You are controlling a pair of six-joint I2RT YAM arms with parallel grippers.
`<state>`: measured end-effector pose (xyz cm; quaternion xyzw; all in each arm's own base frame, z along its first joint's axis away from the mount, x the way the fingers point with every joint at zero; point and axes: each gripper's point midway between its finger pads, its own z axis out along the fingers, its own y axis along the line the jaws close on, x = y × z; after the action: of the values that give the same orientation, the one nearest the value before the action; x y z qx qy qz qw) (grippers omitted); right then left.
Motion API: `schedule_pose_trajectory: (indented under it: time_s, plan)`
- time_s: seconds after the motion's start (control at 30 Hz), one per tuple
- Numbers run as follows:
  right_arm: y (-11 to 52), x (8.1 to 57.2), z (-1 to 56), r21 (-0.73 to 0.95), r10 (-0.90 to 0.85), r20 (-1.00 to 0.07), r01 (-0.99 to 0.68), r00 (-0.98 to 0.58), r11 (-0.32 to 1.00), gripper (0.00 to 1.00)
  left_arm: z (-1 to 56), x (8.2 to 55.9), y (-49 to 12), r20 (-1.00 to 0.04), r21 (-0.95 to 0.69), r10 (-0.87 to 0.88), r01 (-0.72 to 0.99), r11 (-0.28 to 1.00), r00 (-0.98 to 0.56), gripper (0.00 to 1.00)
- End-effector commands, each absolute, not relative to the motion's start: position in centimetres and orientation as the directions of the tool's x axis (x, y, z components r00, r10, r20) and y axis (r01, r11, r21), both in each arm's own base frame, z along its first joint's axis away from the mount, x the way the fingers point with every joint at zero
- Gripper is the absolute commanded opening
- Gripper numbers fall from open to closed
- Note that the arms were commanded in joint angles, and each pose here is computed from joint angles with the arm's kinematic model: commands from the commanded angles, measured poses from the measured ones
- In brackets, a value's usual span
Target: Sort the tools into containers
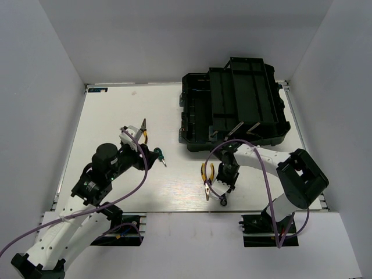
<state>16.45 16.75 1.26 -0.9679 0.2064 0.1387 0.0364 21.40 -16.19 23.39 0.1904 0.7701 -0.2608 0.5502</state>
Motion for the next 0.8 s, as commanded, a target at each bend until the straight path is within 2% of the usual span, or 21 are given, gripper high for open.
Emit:
schedule_pose_trajectory:
  time_s: [0.0,0.27,0.3,0.37,0.57,0.77]
  plan:
    - [18.4,14.5,0.0,-0.130,0.087,-0.330,0.046,0.940,-0.990,0.30,23.7,21.2,-16.2,-0.951,-0.193,-0.002,0.590,0.784,-0.309,0.68]
    - [18.3,12.8,0.8,-0.083,-0.060,-0.359,-0.095,0.931,-0.992,0.13,24.0,21.1,-16.2,-0.953,-0.192,-0.006,0.591,0.783,-0.302,0.68]
    - [18.2,12.8,1.0,-0.058,-0.146,-0.361,-0.178,0.921,-0.982,0.06,24.0,21.1,-16.2,-0.953,-0.192,-0.006,0.591,0.783,-0.302,0.68]
    - [18.2,12.6,1.3,-0.032,-0.226,-0.360,-0.254,0.905,-0.967,0.00,24.0,21.1,-16.2,-0.953,-0.192,-0.006,0.591,0.783,-0.302,0.68]
    - [18.3,12.8,3.2,0.015,-0.443,-0.353,-0.469,0.824,-0.883,0.00,23.5,21.3,-16.3,-0.948,-0.195,0.003,0.588,0.785,-0.318,0.69]
    - [18.0,12.5,5.0,-0.008,-0.479,-0.353,-0.515,0.804,-0.857,0.00,23.3,21.4,-16.3,-0.945,-0.196,0.008,0.587,0.786,-0.326,0.69]
